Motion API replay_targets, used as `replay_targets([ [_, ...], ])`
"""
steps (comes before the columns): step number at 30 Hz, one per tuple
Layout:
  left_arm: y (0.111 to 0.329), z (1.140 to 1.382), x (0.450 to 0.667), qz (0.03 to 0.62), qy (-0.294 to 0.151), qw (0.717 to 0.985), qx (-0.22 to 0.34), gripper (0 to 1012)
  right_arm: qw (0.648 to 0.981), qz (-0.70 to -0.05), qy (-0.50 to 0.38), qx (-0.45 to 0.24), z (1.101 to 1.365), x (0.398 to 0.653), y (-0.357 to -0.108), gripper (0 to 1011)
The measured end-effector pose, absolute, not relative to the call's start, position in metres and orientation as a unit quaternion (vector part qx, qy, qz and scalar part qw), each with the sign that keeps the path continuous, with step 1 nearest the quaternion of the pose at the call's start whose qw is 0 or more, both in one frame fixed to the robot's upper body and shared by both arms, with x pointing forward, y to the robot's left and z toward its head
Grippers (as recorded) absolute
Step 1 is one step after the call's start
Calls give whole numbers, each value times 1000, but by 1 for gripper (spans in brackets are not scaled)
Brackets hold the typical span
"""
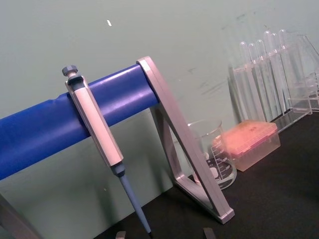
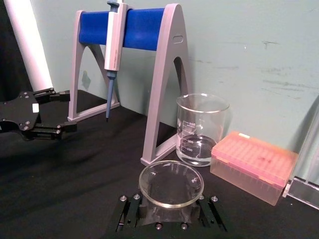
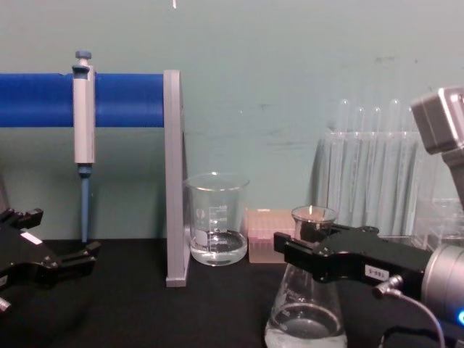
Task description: Grasp the erlenmeyer flask with one hand, shake it three times, then place it back.
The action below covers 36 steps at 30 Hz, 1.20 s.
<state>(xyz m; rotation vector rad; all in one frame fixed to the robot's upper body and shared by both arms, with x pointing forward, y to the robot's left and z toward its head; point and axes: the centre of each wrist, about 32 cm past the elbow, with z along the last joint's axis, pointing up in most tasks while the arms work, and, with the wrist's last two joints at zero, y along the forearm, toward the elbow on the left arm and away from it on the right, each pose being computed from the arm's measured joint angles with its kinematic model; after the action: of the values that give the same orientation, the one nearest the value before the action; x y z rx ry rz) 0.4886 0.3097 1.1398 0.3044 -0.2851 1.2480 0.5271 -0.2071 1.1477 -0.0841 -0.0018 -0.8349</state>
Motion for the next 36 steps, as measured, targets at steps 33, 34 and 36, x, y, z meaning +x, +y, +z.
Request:
replay_targets([
  [33,310,1140,489,580,-132,791,142,1001,905,-424,-15,-23,1187,530,-208,453],
  [34,310,1140,489,580,-132,791,141,1001,905,-424,-17,-23,1189,530,-208,452],
  [36,310,1140,489,580,-132,791,142,1001,905,-424,-19,-23,1192,531,-209,453],
])
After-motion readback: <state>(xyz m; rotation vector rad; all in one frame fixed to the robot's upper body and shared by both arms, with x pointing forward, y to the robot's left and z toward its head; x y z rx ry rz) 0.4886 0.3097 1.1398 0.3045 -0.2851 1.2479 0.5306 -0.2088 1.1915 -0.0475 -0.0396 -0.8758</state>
